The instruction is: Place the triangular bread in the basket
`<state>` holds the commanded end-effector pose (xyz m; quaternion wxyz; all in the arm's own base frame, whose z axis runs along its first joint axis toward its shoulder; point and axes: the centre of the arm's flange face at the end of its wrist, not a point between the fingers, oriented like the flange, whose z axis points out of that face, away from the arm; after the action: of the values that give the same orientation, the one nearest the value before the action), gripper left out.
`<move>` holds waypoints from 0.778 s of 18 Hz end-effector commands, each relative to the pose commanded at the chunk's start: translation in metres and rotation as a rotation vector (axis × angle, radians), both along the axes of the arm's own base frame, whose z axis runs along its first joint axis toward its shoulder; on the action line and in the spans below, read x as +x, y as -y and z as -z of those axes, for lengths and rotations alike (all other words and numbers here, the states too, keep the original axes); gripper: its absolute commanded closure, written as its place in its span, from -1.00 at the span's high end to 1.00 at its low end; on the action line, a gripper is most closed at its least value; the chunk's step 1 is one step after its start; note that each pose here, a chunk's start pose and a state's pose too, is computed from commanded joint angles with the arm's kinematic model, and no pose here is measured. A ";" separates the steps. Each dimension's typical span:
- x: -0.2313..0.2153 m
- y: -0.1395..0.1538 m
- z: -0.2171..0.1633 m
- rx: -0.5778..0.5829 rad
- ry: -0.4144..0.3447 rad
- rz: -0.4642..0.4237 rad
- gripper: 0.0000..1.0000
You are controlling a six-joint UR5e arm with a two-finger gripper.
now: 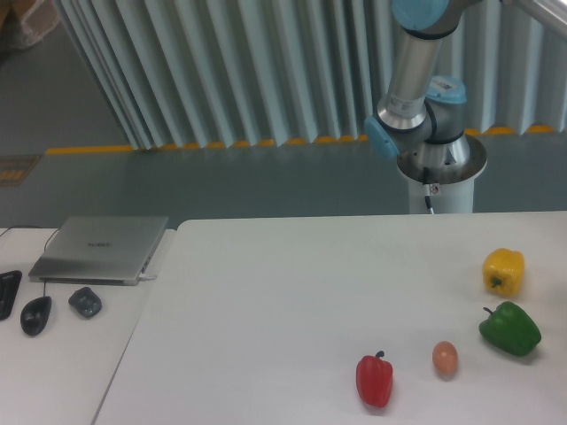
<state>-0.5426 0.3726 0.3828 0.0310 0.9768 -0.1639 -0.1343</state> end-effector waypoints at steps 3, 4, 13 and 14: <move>0.019 -0.017 -0.006 0.000 -0.002 0.035 1.00; 0.026 -0.022 -0.007 -0.005 0.006 0.045 1.00; 0.113 -0.071 -0.014 0.006 0.198 0.174 1.00; 0.118 -0.072 -0.017 0.034 0.224 0.179 1.00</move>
<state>-0.4245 0.4443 0.4002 -0.0164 0.9675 -0.2505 -0.0292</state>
